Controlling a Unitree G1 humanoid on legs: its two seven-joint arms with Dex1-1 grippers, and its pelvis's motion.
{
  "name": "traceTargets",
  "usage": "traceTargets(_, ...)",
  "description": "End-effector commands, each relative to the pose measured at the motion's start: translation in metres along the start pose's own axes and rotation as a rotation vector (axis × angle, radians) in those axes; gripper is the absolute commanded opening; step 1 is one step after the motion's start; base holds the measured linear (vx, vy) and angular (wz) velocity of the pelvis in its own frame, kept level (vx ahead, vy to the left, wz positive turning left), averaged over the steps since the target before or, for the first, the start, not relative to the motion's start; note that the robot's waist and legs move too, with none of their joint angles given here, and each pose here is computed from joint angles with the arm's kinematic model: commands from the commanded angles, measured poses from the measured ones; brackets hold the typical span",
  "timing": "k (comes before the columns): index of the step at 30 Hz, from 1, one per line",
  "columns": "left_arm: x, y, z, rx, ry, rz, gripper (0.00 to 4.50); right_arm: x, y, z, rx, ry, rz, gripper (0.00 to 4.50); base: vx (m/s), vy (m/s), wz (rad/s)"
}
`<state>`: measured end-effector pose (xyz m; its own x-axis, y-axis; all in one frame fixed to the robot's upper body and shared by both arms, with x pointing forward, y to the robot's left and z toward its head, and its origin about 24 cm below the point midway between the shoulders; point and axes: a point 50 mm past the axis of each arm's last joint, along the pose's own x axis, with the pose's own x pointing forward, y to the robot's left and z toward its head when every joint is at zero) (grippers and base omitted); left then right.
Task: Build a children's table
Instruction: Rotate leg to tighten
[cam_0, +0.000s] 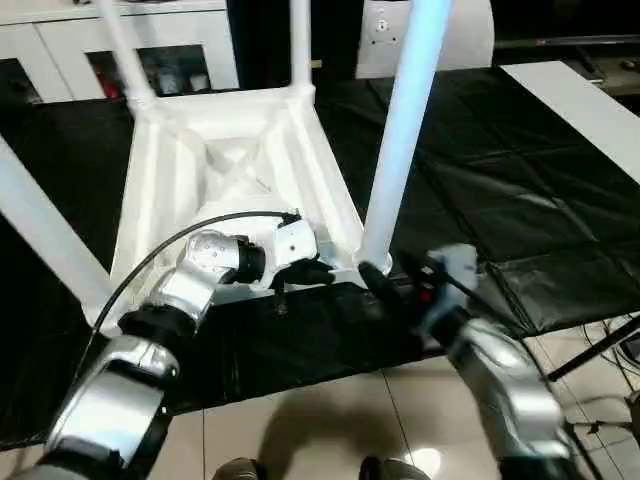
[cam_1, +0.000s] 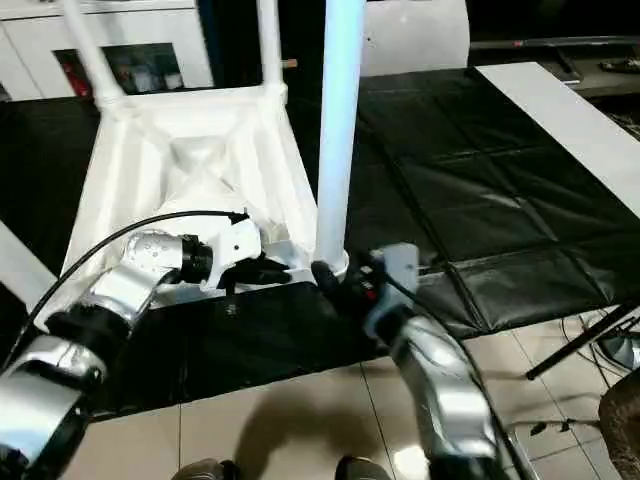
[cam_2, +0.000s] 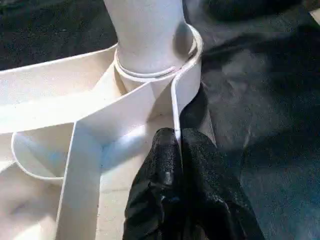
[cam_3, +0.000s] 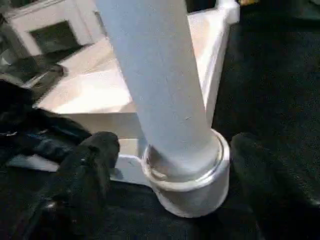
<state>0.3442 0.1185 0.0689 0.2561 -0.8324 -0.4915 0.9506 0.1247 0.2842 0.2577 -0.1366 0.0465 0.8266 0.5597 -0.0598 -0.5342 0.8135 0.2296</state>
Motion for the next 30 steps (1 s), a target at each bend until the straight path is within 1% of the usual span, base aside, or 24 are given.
traceTargets(1,-0.008,0.014,0.015,0.116,-0.003,0.026,0.00,-0.009,0.001,0.003,0.002,-0.013,0.033,4.23,0.000,0.000,0.00)
traceTargets(2,-0.008,0.016,0.015,0.122,-0.003,0.037,0.00,-0.011,0.003,0.003,0.005,-0.016,0.045,4.33,0.000,0.000,0.00)
traceTargets(3,-0.010,0.019,0.016,0.106,-0.021,0.065,0.00,-0.015,0.005,0.004,0.017,-0.026,0.071,4.40,0.000,0.000,0.00)
traceTargets(5,-0.011,0.021,0.017,0.071,-0.050,0.069,0.00,-0.018,0.008,0.005,0.021,-0.030,0.096,4.49,0.000,0.000,0.00)
traceTargets(6,-0.012,0.021,0.017,0.050,-0.070,0.070,0.43,-0.019,0.010,0.005,0.021,-0.029,0.111,4.50,0.000,0.000,0.00)
traceTargets(7,-0.012,0.022,0.018,0.032,-0.096,0.081,0.54,-0.020,0.011,0.006,0.006,-0.030,0.105,4.50,0.000,0.000,0.00)
traceTargets(8,-0.012,0.022,0.019,0.000,-0.128,0.081,0.54,-0.021,0.011,0.008,-0.009,-0.037,0.092,4.50,0.000,0.000,0.00)
traceTargets(9,-0.013,0.021,0.020,-0.041,-0.179,0.097,0.61,-0.023,0.011,0.007,0.016,0.010,0.074,4.50,0.000,0.000,0.00)
traceTargets(10,-0.014,0.021,0.020,-0.044,-0.183,0.099,0.61,-0.023,0.011,0.007,0.018,0.015,0.072,4.50,0.000,0.000,0.00)
traceTargets(11,-0.015,0.021,0.021,-0.062,-0.224,0.132,0.86,-0.023,0.012,0.006,0.012,0.044,0.049,4.50,0.000,0.000,0.00)
traceTargets(13,-0.018,0.022,0.018,-0.121,-0.259,0.216,0.92,-0.023,0.015,0.008,0.013,0.054,0.042,4.50,0.000,0.000,0.00)
traceTargets(14,-0.018,0.022,0.018,-0.124,-0.260,0.220,0.97,-0.023,0.015,0.008,0.013,0.054,0.042,4.50,0.000,0.000,0.00)
traceTargets(15,-0.022,0.020,0.011,-0.203,-0.269,0.333,0.97,-0.020,0.019,0.010,0.000,0.058,0.019,4.50,0.000,0.000,0.00)
traceTargets(16,-0.022,0.020,0.011,-0.203,-0.269,0.333,1.18,-0.020,0.019,0.010,0.000,0.058,0.019,4.50,0.000,0.000,0.00)
traceTargets(17,-0.025,0.018,0.009,-0.237,-0.279,0.393,1.29,-0.018,0.021,0.010,-0.018,0.062,0.006,4.50,0.000,0.000,0.00)
traceTargets(18,-0.030,0.013,0.008,-0.297,-0.302,0.462,1.29,-0.016,0.026,0.010,-0.033,0.073,-0.003,4.50,0.000,0.000,0.00)
traceTargets(19,-0.032,0.009,0.007,-0.333,-0.314,0.488,1.29,-0.015,0.028,0.009,-0.029,0.081,0.002,4.50,0.000,0.000,0.00)
traceTargets(22,-0.038,-0.004,0.008,-0.418,-0.351,0.603,1.29,-0.013,0.034,0.010,-0.033,0.080,0.010,4.50,0.000,0.000,0.00)
traceTargets(24,-0.040,-0.022,0.008,-0.446,-0.334,0.702,1.29,-0.010,0.036,0.009,-0.035,0.070,0.011,4.50,0.000,0.000,0.00)
traceTargets(25,-0.040,-0.029,0.009,-0.458,-0.327,0.734,1.29,-0.010,0.037,0.009,-0.036,0.068,0.014,4.50,0.000,0.000,0.00)
traceTargets(26,-0.040,-0.029,0.009,-0.459,-0.326,0.736,1.29,-0.010,0.037,0.009,-0.036,0.068,0.014,4.50,0.000,0.000,0.00)
traceTargets(27,-0.041,-0.037,0.010,-0.474,-0.319,0.813,1.29,-0.008,0.038,0.008,-0.032,0.069,0.020,4.50,0.000,0.000,0.00)
traceTargets(28,-0.042,-0.039,0.010,-0.482,-0.317,0.827,1.29,-0.007,0.039,0.008,-0.031,0.069,0.023,4.50,0.000,0.000,0.00)
traceTargets(30,-0.045,-0.046,0.013,-0.482,-0.292,0.893,1.29,-0.003,0.043,0.010,-0.055,0.059,0.043,4.50,0.000,0.000,0.00)
